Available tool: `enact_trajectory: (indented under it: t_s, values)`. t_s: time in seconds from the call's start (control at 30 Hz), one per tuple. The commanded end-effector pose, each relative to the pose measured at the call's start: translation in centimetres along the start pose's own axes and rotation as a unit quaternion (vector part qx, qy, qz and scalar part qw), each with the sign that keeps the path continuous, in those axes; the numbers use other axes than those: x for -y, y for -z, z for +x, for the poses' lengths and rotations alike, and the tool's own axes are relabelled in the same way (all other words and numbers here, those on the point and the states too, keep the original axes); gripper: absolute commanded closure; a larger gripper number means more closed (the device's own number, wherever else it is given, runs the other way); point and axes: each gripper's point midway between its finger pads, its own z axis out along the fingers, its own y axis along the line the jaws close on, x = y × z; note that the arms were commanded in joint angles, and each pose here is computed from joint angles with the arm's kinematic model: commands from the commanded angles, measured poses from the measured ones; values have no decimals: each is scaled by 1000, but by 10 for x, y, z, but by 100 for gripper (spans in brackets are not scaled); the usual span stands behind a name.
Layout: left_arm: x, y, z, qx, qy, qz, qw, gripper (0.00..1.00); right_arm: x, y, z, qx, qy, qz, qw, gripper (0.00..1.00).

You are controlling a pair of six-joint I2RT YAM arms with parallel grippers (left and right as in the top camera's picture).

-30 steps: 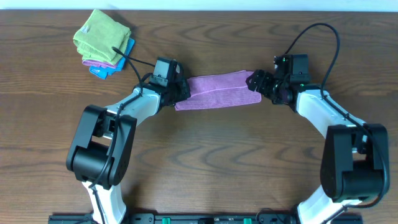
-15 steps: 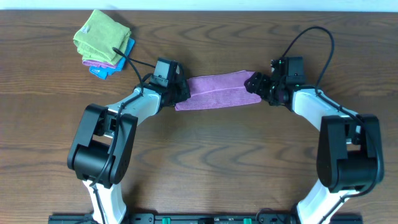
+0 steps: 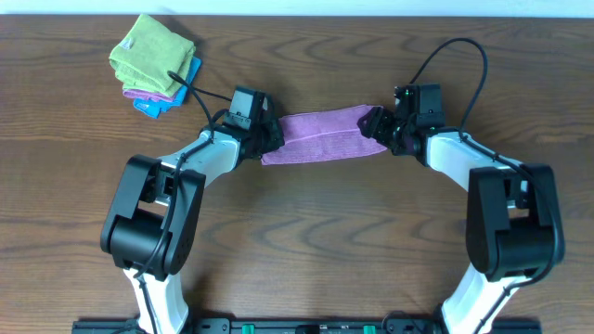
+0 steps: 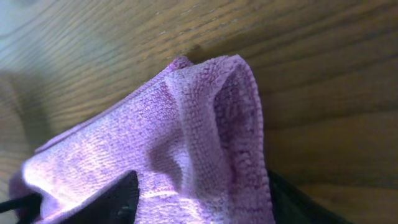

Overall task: Fold the cloth
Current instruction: 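Grasp the strip ends and bring the right gripper toward the left gripper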

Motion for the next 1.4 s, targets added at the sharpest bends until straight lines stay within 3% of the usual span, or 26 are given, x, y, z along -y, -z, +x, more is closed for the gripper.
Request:
enact_trajectory:
  t_s: [0.0, 0.17, 0.2, 0.7, 1.03, 1.37]
  values:
    - [-8, -8, 7, -16, 8, -14, 1000, 94, 7, -11, 6, -4, 9, 14, 1000, 58]
    - [-9, -7, 9, -19, 9, -16, 1000, 94, -7, -9, -5, 15, 25, -15, 999, 97]
    - [-9, -7, 9, -20, 9, -14, 1000, 94, -12, -8, -6, 16, 27, -23, 999, 98]
    - [-9, -7, 9, -21, 10, -13, 1000, 94, -118, 45, -10, 70, 151, -105, 981, 99]
    - [-9, -7, 9, -21, 9, -13, 1000, 94, -170, 37, 27, 68, 213, -112, 968, 99]
    - [-4, 2, 3, -19, 10, 2, 1000, 94, -181, 5, 73, 37, 249, -101, 962, 99]
